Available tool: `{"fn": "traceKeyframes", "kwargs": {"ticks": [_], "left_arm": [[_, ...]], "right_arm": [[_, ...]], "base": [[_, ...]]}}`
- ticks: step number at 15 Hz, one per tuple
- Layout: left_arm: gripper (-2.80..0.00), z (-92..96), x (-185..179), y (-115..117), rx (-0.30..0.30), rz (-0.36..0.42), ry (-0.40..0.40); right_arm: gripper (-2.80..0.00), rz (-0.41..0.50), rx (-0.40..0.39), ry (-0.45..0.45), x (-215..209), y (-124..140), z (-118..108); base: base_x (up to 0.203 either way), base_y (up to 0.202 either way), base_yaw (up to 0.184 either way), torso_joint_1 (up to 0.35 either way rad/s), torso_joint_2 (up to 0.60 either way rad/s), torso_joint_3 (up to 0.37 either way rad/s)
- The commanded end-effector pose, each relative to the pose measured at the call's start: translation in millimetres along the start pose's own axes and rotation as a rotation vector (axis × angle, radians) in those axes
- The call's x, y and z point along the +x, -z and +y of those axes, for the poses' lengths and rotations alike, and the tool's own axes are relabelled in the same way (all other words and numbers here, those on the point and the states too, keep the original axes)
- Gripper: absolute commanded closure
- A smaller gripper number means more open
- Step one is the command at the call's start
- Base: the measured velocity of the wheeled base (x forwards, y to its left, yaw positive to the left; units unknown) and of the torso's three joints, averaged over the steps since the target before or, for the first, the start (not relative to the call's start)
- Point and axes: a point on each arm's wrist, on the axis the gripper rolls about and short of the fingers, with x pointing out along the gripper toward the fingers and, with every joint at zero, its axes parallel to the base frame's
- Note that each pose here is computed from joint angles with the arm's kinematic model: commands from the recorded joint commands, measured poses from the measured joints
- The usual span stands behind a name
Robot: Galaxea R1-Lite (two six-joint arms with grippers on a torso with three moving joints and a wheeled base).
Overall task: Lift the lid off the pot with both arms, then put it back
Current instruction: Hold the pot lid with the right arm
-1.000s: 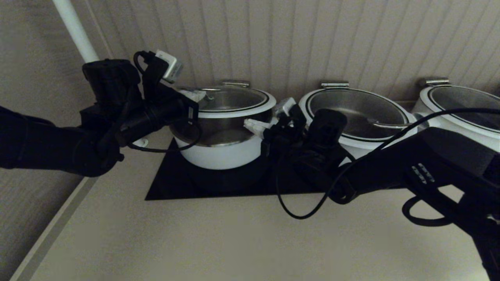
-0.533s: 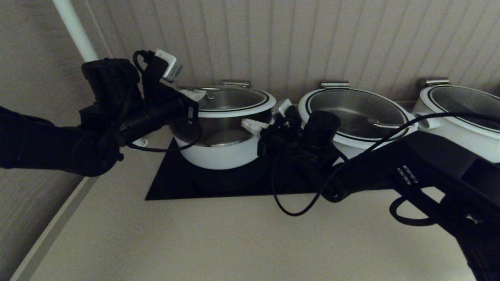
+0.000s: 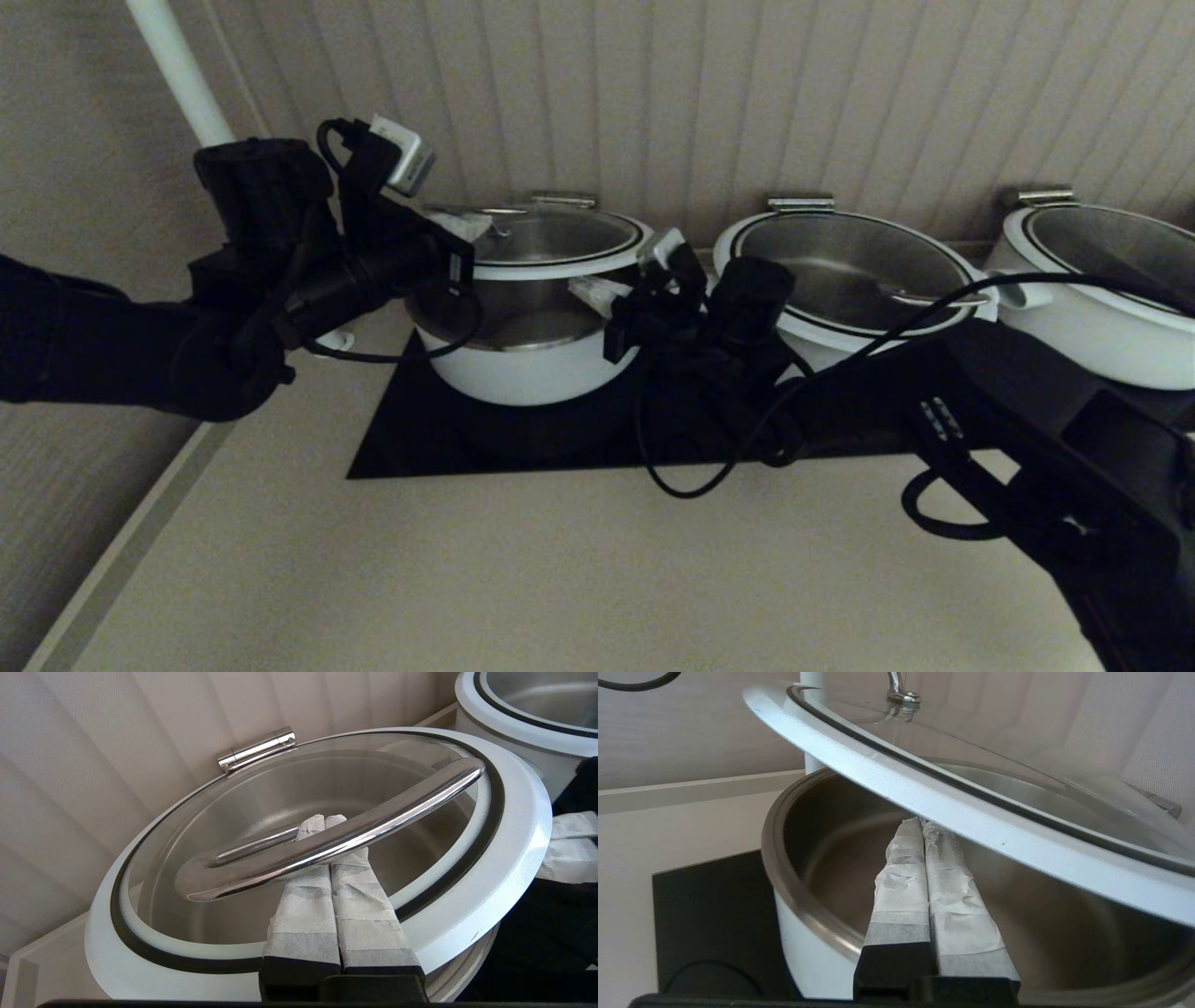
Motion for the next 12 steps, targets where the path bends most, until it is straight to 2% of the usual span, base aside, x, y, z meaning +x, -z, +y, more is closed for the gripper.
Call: {"fn": "traceKeyframes", "kwargs": {"ticks": [1,12], "left_arm": [[0.0,-0.4,-1,-1,0.002,-0.004,0.0],[0.0,-7.4,-22,9,-0.008,0.049,0.018]], "right_arm": [[0.0,-0.022,-0.014,0.005,4,0,-5],[0.0,-0.043,-0.028,0.017,6,-10,-13]], "base": [[0.0,0.0,0.0,0.0,0.0,0.0],[0.0,0.0,0.0,0.0,0.0,0.0]]}}
